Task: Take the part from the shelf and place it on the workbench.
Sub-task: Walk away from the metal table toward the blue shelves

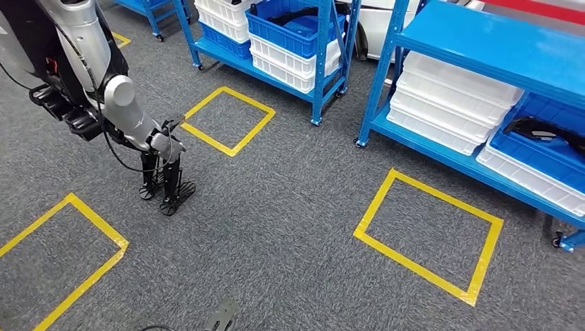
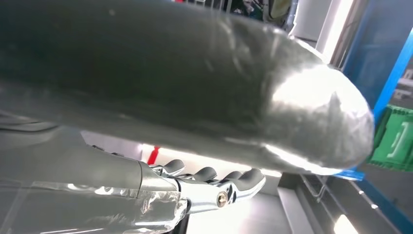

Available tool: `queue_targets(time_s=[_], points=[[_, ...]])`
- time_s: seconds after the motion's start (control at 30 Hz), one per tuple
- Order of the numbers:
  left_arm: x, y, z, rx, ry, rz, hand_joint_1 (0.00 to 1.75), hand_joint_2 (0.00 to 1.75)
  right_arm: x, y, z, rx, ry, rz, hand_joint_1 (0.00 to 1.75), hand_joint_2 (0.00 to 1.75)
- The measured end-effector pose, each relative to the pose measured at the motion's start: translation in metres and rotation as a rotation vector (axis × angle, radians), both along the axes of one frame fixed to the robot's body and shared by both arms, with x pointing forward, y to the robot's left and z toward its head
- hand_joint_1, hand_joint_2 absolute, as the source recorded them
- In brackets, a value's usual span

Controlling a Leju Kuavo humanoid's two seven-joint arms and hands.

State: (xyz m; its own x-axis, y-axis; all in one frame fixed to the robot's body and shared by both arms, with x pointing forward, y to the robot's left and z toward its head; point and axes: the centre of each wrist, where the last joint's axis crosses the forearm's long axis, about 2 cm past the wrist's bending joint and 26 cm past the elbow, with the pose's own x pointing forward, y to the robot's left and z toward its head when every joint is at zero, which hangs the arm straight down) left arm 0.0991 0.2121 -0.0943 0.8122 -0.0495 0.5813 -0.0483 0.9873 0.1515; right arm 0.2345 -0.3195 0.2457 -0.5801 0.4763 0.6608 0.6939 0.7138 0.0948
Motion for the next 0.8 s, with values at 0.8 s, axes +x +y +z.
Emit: queue_targets(time_s=[0.8], points=[[-0.0015,-0.0002,-0.0003,0.005,0.003,0.005,0.0,0.0,0.002,0.0,0.0016,0.008,-0.015,0.008,0.0,0.0]])
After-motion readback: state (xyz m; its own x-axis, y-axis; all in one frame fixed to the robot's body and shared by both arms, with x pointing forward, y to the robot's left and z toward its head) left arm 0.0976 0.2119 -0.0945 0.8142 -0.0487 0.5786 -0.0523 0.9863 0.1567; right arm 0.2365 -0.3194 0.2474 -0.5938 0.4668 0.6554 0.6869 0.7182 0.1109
